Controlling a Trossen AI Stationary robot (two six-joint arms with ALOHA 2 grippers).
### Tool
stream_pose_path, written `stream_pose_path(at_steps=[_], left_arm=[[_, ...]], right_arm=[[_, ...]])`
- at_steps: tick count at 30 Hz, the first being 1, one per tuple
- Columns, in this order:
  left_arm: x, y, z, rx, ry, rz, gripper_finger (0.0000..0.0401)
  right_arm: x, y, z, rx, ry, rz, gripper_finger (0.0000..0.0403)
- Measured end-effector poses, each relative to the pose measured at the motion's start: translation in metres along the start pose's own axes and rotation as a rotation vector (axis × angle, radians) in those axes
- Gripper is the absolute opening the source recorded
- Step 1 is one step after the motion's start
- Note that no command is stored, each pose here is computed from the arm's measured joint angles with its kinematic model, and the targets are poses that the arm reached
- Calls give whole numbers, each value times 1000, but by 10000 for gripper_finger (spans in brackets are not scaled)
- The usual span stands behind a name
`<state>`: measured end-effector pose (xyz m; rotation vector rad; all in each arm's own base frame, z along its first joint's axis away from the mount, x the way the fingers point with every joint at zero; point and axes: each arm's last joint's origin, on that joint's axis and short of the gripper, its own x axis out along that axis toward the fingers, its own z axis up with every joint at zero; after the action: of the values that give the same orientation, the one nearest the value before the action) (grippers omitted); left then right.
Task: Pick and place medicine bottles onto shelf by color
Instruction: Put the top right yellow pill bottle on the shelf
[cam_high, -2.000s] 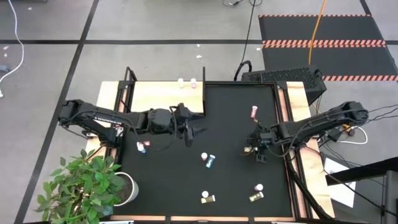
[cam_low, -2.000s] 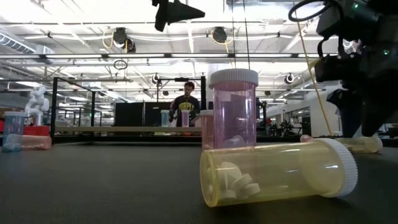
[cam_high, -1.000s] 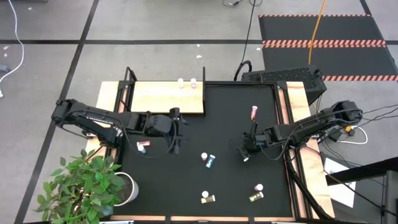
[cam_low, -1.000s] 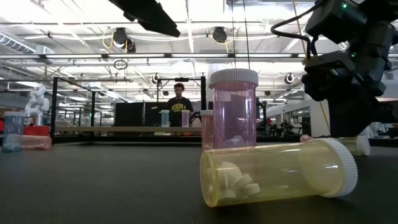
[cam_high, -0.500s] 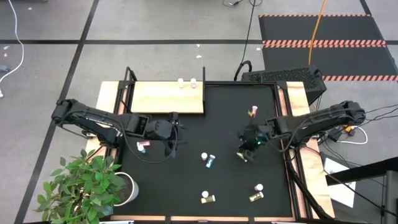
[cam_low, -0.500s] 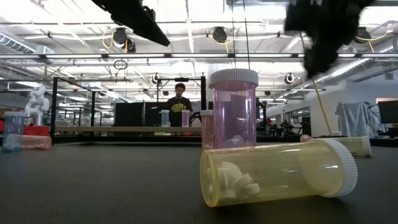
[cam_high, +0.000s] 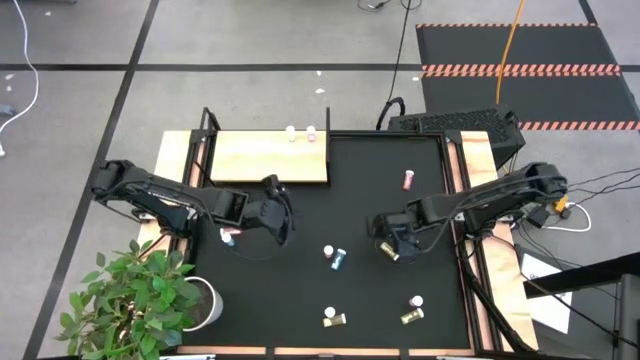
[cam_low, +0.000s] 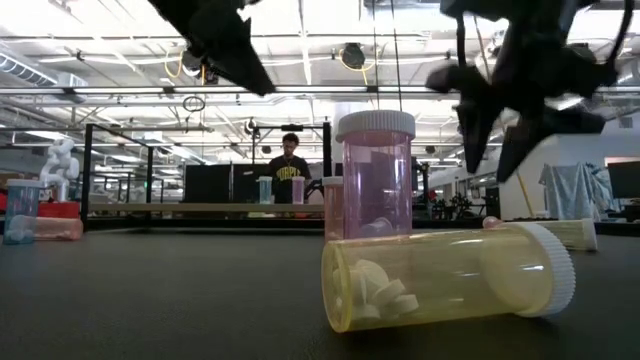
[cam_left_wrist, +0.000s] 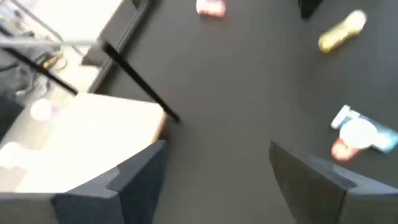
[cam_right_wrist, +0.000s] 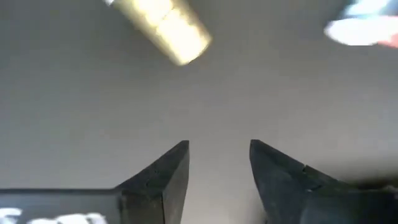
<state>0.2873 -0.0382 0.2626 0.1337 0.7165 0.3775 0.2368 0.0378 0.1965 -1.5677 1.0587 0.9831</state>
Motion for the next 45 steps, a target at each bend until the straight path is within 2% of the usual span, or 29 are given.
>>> stream_pose_path(at_steps=[2,5,8,11,15,19,25,30,34,45], left_arm=[[3,-6,-3,10,17,-7,282],[2,-12,-8,44,50,-17,282],[4,-16,-10,42,61,-21,282],[3,-17,-11,34,71,-22,282],[4,-16,-12,33,77,-19,282],[4,-15,-11,19,74,-16,282],[4,-15,-11,6,74,-15,282],[4,-16,-11,-15,73,-17,282],[3,-17,-11,-20,72,-21,282],[3,-17,-11,-28,72,-20,282]], right_arm=[[10,5,3,-18,-16,40,168],[15,15,10,-118,-53,67,169],[14,19,16,-221,-94,46,169],[14,21,23,-253,-151,14,169],[18,25,33,-374,-218,-20,169],[29,29,39,-389,-224,-96,169],[42,38,40,-420,-193,-126,169],[46,44,40,-364,-196,-107,169],[46,45,39,-206,-227,-90,160],[48,45,36,195,-345,-17,89]])
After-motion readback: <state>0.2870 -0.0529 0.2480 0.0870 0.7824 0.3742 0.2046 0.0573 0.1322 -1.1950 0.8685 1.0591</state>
